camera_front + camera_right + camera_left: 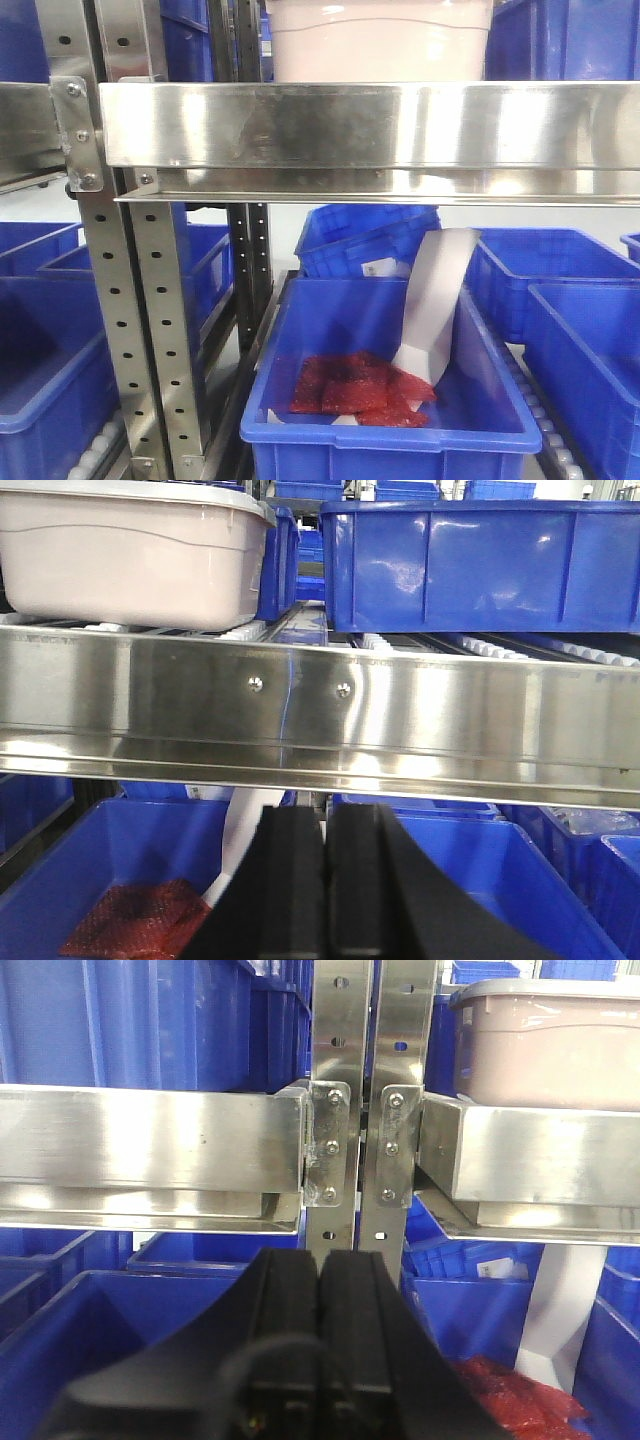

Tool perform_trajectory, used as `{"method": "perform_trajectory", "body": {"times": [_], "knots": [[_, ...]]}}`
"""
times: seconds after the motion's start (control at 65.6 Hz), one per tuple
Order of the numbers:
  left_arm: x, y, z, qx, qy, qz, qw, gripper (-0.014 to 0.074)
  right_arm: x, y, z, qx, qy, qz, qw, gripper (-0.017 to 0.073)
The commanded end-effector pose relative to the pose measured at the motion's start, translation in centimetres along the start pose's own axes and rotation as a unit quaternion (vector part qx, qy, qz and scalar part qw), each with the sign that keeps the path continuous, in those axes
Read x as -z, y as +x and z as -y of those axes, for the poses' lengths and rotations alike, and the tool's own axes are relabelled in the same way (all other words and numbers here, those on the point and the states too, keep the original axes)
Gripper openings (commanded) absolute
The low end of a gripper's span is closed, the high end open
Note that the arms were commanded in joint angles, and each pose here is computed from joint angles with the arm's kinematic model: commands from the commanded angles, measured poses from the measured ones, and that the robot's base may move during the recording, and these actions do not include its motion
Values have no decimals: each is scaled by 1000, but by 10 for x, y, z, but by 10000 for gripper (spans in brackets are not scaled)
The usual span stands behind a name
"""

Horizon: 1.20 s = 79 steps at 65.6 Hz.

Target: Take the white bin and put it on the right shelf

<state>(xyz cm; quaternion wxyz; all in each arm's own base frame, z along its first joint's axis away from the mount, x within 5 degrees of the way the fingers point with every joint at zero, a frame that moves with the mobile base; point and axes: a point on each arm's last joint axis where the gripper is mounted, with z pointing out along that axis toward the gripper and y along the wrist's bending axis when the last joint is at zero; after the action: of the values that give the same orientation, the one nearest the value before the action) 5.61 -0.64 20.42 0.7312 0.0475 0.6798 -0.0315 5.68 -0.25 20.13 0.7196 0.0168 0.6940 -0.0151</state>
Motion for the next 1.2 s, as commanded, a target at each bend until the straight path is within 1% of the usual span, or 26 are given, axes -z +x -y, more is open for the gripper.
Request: {"method": "perform_trajectory", "body": {"times": [0.0, 0.137, 0.29, 0.442, 0.564, 0.671, 1.189], "knots": [[1, -9, 0, 1, 0, 52, 999, -126, 2, -9, 0, 4, 1, 54, 999, 73], [1, -9, 0, 1, 0, 53, 999, -126, 2, -9, 0, 4, 1, 54, 999, 73], [3, -19, -1, 1, -5, 104, 995, -126, 2, -9, 0, 3, 1, 54, 999, 73], [2, -15, -1, 0, -3, 82, 997, -126, 2, -9, 0, 3, 1, 54, 999, 73], [2, -14, 0, -11, -2, 79, 997, -126, 2, -9, 0, 3, 1, 54, 999, 73], [1, -10, 0, -11, 0, 59, 998, -126, 2, -9, 0, 3, 1, 54, 999, 73], [1, -10, 0, -11, 0, 58, 998, -126, 2, -9, 0, 3, 1, 54, 999, 73]]}}
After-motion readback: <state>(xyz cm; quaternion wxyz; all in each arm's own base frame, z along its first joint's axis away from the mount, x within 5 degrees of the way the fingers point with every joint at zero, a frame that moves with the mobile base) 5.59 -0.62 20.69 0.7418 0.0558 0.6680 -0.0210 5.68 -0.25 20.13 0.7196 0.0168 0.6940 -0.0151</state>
